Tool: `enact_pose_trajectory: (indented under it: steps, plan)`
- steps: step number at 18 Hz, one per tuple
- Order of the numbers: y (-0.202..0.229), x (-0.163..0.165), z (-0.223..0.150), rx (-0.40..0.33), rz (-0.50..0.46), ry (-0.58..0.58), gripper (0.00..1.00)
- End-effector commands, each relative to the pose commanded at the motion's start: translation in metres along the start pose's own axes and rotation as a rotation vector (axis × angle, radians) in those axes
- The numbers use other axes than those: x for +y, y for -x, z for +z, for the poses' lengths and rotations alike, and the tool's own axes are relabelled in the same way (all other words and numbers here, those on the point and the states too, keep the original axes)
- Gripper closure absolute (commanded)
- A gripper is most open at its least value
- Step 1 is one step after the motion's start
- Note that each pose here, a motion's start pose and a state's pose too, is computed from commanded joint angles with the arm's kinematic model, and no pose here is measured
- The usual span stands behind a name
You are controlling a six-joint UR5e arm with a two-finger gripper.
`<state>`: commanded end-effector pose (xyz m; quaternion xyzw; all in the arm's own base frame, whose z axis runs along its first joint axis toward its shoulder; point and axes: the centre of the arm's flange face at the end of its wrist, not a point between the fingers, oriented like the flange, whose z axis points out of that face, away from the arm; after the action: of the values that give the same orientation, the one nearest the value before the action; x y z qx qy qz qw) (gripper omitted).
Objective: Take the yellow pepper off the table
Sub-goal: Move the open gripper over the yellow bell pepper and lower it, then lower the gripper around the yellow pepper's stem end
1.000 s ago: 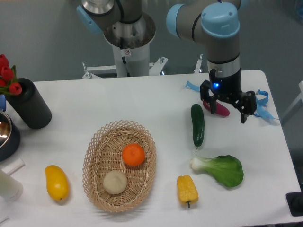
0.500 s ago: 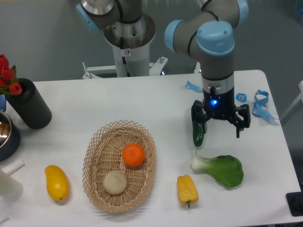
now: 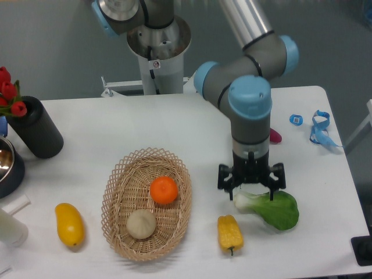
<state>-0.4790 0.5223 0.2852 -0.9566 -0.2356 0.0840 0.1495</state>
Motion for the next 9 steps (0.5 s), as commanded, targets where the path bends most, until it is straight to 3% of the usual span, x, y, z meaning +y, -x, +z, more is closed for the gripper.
enact_pose_trajectory:
  steps: [9]
  plan:
    - [-0.007, -0.01, 0.041, 0.058, -0.076, 0.013, 0.0]
